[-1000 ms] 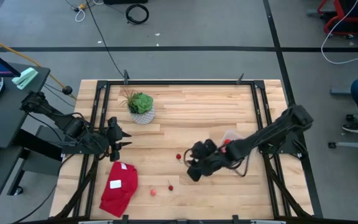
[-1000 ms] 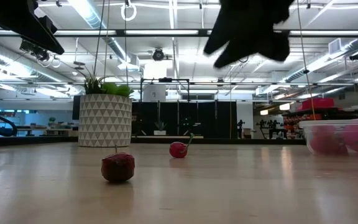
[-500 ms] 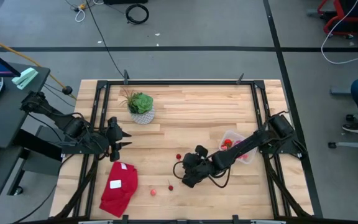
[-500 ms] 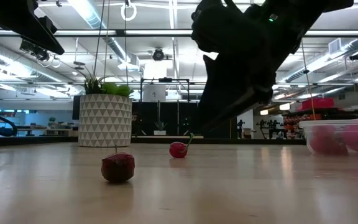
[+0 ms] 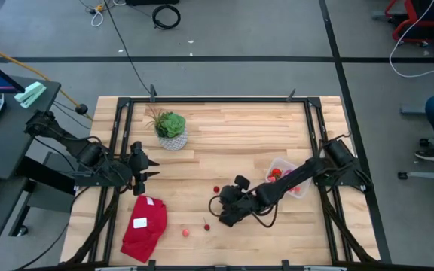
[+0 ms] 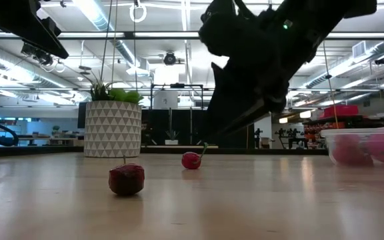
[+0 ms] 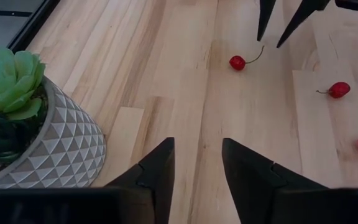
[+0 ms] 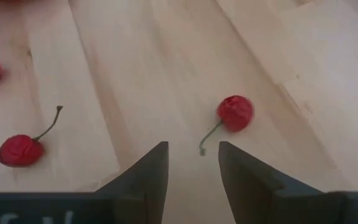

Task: Pick and placing Produce into tupperware
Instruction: Put the top red cherry into the transparent bin

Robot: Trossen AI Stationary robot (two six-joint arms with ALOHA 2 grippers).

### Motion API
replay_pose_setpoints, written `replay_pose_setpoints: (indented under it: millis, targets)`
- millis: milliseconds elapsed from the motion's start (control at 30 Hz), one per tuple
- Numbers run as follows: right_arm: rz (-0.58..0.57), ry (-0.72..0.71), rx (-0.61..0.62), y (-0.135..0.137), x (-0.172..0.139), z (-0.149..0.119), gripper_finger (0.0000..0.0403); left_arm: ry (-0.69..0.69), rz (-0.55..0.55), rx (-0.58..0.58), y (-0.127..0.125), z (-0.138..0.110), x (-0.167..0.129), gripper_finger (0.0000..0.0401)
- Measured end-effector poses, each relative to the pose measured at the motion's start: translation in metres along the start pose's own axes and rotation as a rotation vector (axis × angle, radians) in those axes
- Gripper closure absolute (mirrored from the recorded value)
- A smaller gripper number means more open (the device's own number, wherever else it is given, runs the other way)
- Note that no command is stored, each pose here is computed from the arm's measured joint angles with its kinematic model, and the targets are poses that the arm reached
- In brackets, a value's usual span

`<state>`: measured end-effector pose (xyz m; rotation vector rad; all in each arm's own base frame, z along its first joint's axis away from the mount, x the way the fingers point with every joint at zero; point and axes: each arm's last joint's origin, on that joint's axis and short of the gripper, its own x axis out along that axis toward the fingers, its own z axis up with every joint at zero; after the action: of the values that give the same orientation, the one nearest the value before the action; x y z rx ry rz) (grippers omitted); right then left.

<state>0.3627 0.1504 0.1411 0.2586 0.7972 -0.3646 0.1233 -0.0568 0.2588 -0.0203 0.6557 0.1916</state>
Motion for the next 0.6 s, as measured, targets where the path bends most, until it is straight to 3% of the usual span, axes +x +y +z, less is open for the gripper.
replay_pose_setpoints:
  millis: [600]
  targets:
    - [-0.045,-0.013,-0.017,-0.0053,0.0122,-0.0009,0.0254,0.000,0.000,0.000,0.0000,0.0000,0.0000,0.0249]
